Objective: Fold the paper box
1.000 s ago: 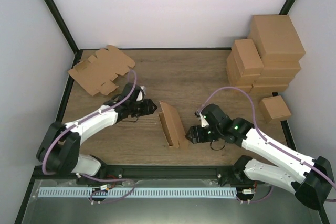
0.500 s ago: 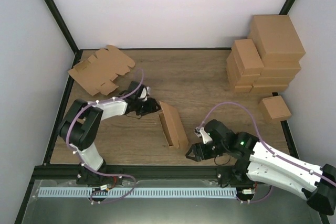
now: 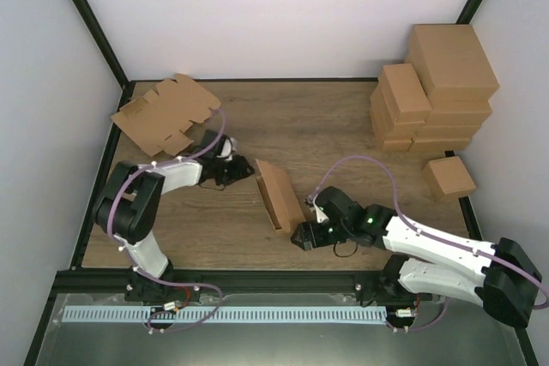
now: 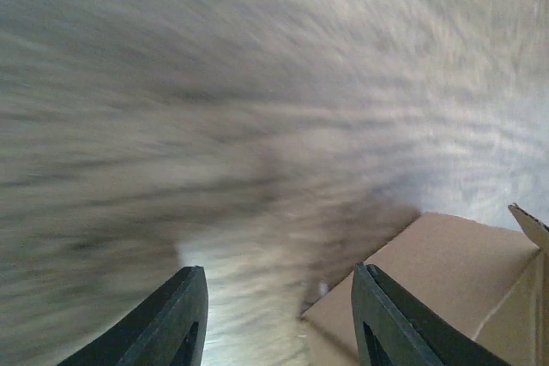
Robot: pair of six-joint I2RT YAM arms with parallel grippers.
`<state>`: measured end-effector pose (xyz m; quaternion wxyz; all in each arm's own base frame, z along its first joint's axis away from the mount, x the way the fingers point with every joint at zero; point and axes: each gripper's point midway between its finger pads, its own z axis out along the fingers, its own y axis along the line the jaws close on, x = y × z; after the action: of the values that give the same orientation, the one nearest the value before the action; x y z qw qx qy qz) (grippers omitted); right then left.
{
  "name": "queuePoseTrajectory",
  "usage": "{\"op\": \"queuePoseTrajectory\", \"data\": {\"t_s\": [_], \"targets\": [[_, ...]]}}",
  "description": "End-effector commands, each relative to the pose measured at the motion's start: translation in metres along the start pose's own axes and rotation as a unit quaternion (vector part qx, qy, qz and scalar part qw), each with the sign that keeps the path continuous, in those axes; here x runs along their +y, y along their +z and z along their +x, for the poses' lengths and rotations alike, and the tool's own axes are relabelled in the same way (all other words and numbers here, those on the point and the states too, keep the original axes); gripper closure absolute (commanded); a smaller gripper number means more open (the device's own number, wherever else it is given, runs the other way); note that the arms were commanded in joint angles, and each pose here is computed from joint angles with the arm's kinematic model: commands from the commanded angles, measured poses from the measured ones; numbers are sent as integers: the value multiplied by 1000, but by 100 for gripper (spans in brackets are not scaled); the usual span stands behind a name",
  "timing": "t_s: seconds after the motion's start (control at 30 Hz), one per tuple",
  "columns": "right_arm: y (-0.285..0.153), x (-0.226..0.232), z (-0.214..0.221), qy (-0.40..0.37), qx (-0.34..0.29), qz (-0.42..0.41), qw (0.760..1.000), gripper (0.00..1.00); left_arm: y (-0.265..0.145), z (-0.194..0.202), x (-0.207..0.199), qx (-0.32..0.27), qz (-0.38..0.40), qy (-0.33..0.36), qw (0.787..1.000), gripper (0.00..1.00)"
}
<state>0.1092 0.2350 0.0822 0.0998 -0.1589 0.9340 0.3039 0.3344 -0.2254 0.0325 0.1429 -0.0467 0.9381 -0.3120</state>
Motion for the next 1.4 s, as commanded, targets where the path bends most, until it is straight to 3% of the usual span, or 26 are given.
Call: {"op": "queuePoseTrajectory", "data": {"t_s": [0.0, 0.17, 0.3, 0.4, 0.57, 0.77, 0.9, 1.0, 1.1, 1.37], "targets": [[-16, -5, -59, -6, -92, 31, 995, 23, -37, -33, 28, -71, -9, -41, 997, 51], [-32, -24, -103, 4, -142, 32, 989, 26, -53, -40, 21, -101, 5, -14, 995, 50], [-37, -34, -129, 1, -156, 46, 987, 28, -60, -49, -2, -122, 42, 45, 991, 45], [-42, -33, -146, -4, -172, 42, 984, 30, -70, -59, -19, -159, 48, 98, 981, 41], [-55, -34, -170, -15, -209, 48, 977, 37, -90, -70, -43, -224, 73, 176, 956, 44], [-61, -36, -187, -20, -229, 63, 971, 53, -103, -86, -44, -282, 45, 220, 933, 45], [-63, -38, -196, -15, -234, 73, 969, 67, -102, -92, -50, -288, 42, 258, 921, 42], [-66, -42, -200, -8, -240, 88, 967, 71, -94, -100, -43, -277, 17, 261, 925, 42], [-66, -40, -202, -14, -241, 87, 967, 70, -87, -101, -39, -267, 10, 268, 926, 38], [-72, -32, -181, -66, -238, 65, 967, 56, -85, -98, -43, -263, 20, 300, 917, 33]]}}
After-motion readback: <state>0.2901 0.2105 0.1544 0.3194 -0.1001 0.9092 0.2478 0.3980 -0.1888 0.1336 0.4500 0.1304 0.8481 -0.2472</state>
